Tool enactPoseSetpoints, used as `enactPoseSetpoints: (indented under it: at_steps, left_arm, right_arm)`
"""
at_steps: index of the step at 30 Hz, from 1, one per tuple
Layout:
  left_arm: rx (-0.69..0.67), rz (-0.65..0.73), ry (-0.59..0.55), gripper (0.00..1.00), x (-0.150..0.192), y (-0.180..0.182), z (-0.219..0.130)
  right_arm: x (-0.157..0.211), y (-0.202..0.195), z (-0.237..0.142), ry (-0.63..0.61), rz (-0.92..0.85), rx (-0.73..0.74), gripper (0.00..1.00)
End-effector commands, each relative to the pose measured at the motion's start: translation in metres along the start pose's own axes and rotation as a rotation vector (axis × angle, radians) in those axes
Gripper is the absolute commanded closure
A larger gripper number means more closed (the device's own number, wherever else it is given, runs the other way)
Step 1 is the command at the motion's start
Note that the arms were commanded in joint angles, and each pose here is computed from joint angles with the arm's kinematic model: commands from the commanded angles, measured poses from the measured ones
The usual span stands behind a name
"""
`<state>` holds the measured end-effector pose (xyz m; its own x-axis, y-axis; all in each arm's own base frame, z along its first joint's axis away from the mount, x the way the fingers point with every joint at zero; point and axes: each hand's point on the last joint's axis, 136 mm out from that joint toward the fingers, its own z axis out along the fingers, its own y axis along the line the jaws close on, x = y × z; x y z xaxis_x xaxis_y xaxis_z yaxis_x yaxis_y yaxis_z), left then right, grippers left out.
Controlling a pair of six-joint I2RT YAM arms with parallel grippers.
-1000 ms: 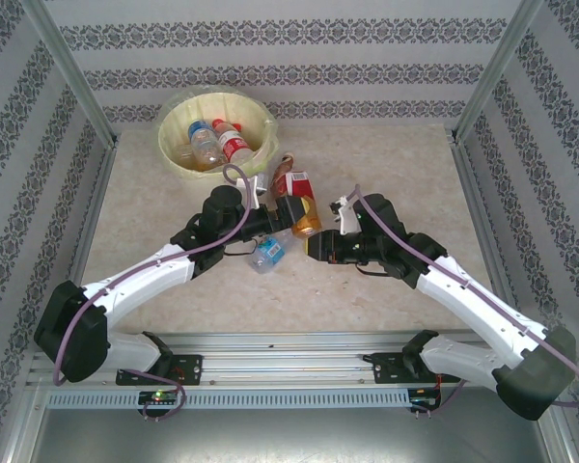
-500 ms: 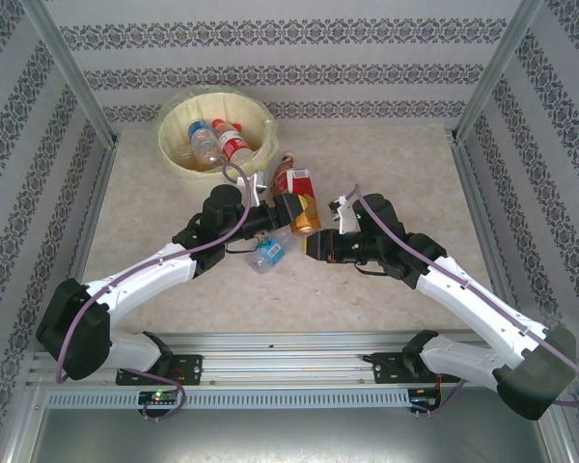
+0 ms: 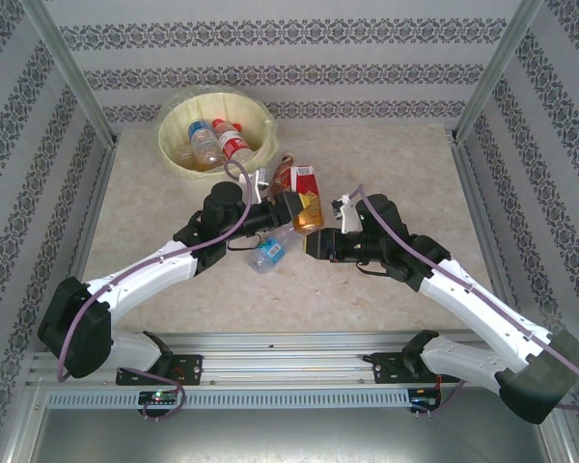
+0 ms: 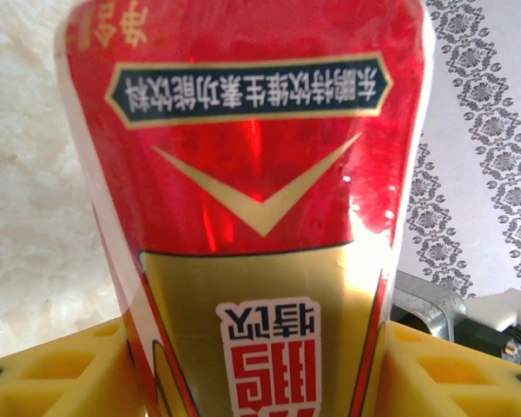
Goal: Put the plastic bottles in the bin
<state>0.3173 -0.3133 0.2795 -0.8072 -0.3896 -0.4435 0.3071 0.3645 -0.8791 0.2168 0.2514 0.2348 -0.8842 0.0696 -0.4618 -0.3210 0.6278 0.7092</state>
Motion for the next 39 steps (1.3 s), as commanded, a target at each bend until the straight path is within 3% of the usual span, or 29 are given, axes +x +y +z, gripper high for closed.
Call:
enactPoseSetpoints:
  at_steps: [1, 5, 12, 20, 29, 39]
  left_arm:
    - [0.067, 0.073, -0.027, 0.45, -0.017, -0.039, -0.011]
    - [0.038, 0.090, -0.040, 0.45, -0.034, -0.046, -0.023]
    - [-0.078, 0.118, -0.057, 0.45, -0.076, -0.055, -0.054]
    - [-0.263, 0.089, -0.133, 0.45, -0.135, -0.030, -0.100]
    - [-0.436, 0.084, -0.231, 0.45, -0.191, -0.006, -0.142]
    - [-0.538, 0.121, -0.217, 0.44, -0.227, 0.017, -0.139]
  right_arm:
    - [-0.002, 0.011, -0.008, -0.029, -0.033, -0.025, 0.43]
    - [-0.007, 0.019, -0.021, -0.051, -0.066, -0.025, 0.23]
    - [-0.023, 0.048, -0.050, -0.113, -0.128, -0.058, 0.02]
    - [-0.042, 0.079, -0.078, -0.185, -0.184, -0.103, 0.02]
    - [-0.043, 0.076, -0.081, -0.189, -0.192, -0.076, 0.02]
    - [-0.042, 0.071, -0.080, -0.182, -0.193, -0.048, 0.02]
